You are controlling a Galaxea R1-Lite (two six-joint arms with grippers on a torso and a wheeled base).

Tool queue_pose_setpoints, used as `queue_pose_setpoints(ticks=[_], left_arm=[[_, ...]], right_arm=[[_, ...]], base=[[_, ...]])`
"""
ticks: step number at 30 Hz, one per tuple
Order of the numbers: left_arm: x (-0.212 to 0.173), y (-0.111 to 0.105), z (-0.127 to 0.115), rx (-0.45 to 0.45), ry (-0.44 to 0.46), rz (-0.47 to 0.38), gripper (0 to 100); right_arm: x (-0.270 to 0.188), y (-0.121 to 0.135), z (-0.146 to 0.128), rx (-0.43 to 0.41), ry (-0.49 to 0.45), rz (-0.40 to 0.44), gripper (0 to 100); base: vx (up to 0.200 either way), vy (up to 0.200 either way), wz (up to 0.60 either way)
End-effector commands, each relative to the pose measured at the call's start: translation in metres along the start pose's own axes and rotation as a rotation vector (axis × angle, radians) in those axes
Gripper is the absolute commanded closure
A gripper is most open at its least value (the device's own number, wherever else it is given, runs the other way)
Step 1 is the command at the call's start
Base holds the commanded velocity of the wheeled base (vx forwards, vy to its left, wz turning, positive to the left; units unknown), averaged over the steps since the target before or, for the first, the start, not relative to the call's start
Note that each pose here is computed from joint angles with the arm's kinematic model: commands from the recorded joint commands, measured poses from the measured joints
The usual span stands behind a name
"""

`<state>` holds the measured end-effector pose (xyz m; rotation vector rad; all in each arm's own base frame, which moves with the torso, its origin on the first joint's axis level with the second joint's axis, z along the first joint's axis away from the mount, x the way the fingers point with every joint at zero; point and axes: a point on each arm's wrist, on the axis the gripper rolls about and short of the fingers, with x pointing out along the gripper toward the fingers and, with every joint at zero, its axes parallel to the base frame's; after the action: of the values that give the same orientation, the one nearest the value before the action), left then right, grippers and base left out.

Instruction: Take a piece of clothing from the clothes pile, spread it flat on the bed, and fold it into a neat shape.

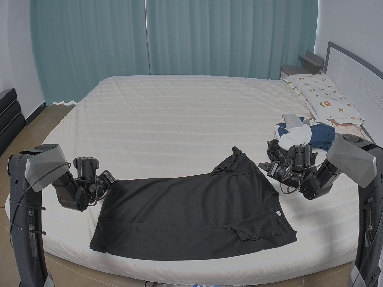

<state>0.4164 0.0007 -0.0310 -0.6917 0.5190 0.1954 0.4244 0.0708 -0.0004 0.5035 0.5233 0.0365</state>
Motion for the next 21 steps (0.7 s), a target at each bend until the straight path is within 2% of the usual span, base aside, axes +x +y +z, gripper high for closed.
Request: queue_pose_setpoints(ticks=[1, 3, 9, 13, 17, 21], left_arm=[[-0.005, -0.003, 0.005, -0.055, -0.013, 0.0, 100], [-0.005, -0.003, 0.005, -0.071, -0.013, 0.0, 100], [-0.005, -0.003, 0.005, -0.121, -0.012, 0.001, 100], [-0.006, -0.001, 0.002, -0.129, -0.004, 0.009, 100], [-0.007, -0.001, 0.002, -0.132, -0.003, 0.01, 100], [-0.007, 0.0, 0.002, -0.134, -0.002, 0.013, 100]], right_arm=[[0.033, 0.003, -0.006, -0.157, 0.024, 0.018, 0], [0.042, 0.009, -0.002, -0.196, 0.021, 0.042, 0], [0.071, 0.009, 0.003, -0.193, 0.041, 0.033, 0], [0.079, 0.011, 0.006, -0.19, 0.032, 0.056, 0], [0.087, 0.011, 0.005, -0.145, 0.066, 0.125, 0], [0.097, 0.009, 0.006, -0.1, 0.051, 0.136, 0]], base=[[0.0, 0.0, 0.0], [0.0, 0.0, 0.0], [0.0, 0.0, 0.0], [0.0, 0.0, 0.0], [0.0, 0.0, 0.0], [0.0, 0.0, 0.0]])
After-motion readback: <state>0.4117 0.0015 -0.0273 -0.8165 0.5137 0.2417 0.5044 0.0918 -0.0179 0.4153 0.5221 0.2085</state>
